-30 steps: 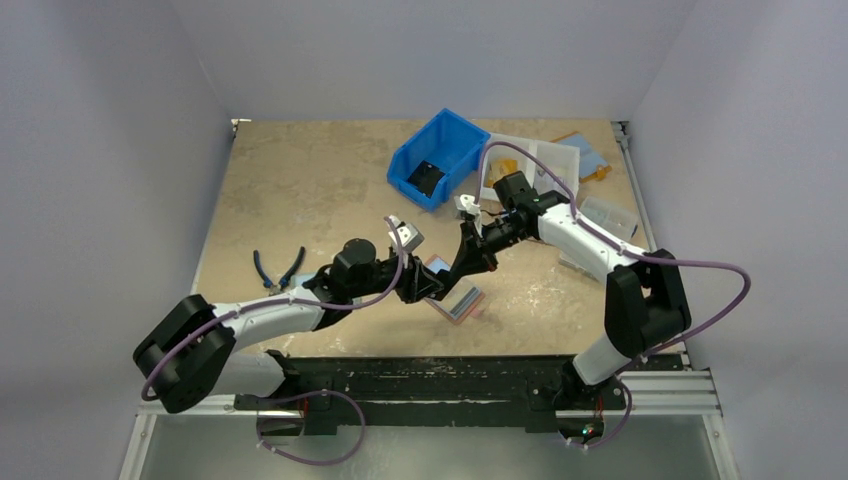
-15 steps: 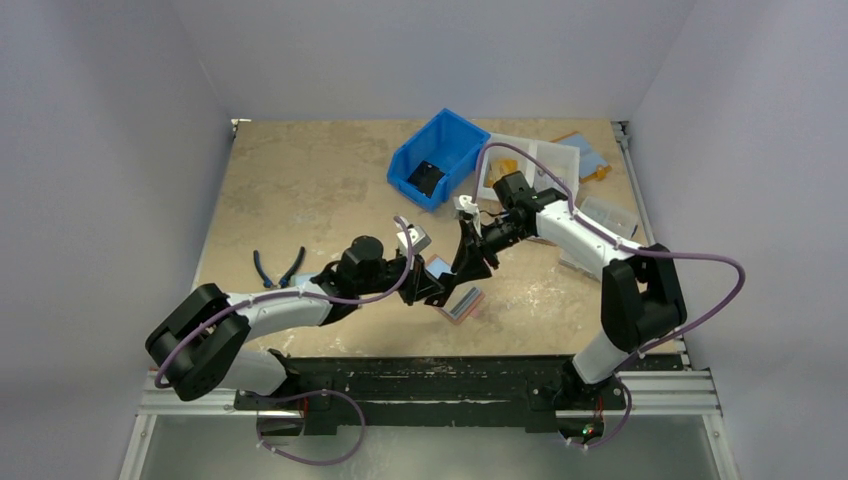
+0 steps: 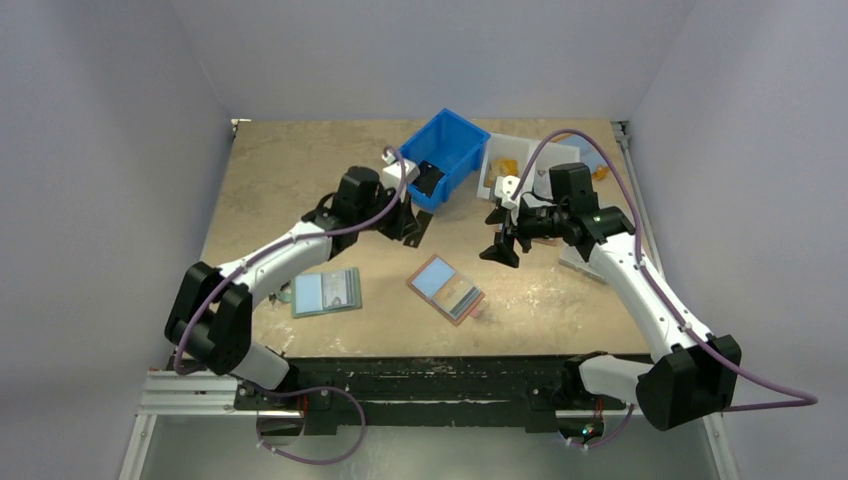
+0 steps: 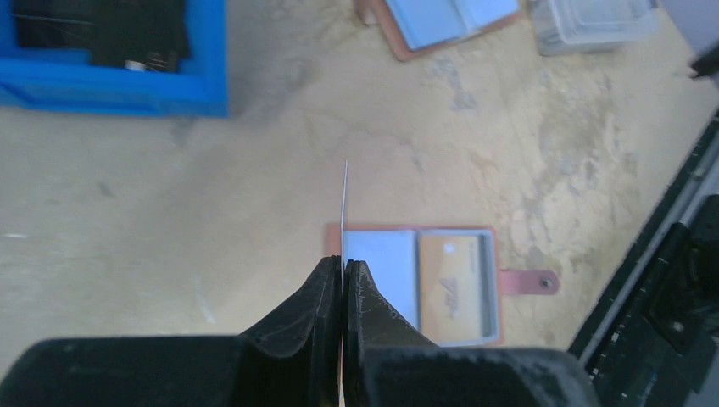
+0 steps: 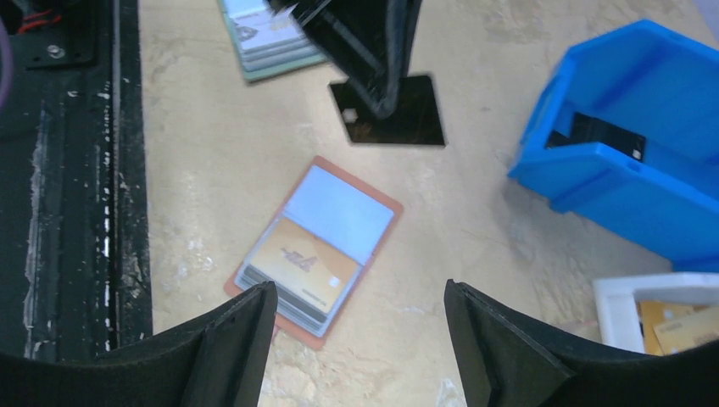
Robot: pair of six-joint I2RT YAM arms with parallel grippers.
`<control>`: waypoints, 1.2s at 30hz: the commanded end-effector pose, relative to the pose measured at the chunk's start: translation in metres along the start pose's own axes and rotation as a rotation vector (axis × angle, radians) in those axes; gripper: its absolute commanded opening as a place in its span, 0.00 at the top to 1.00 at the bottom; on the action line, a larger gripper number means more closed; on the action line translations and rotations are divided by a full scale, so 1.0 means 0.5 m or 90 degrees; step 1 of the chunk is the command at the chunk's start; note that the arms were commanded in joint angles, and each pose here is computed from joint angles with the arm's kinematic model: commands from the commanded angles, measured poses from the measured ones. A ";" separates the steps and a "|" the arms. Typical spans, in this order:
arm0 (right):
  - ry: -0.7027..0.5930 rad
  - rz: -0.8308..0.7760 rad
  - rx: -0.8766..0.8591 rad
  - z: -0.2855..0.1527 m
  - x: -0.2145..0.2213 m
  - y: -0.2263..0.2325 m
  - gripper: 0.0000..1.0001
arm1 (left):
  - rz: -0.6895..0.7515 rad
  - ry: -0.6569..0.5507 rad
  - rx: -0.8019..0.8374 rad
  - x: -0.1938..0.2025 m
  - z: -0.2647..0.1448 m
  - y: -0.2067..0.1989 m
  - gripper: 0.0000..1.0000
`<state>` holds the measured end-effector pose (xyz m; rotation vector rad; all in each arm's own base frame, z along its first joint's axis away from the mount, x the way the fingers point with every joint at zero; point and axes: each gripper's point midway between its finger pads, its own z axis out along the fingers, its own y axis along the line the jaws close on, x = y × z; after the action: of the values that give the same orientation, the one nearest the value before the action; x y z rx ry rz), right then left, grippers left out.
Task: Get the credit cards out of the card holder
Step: Place the credit card in the storage box.
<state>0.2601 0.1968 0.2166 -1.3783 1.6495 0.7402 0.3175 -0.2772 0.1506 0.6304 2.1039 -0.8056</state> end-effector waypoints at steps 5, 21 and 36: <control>-0.004 -0.013 0.033 -0.012 0.004 -0.009 0.18 | 0.073 0.005 -0.143 -0.179 0.019 0.152 1.00; 0.003 -0.005 0.043 -0.008 0.019 -0.013 0.18 | 0.076 -0.025 -0.109 -0.298 0.227 0.249 1.00; 0.003 -0.001 0.036 -0.003 0.028 -0.013 0.18 | -0.023 -0.007 -0.123 -0.225 0.333 0.327 0.93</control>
<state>0.2624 0.1867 0.1996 -1.3518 1.6971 0.6934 0.5453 -0.3097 0.0770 0.5843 2.2267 -0.6519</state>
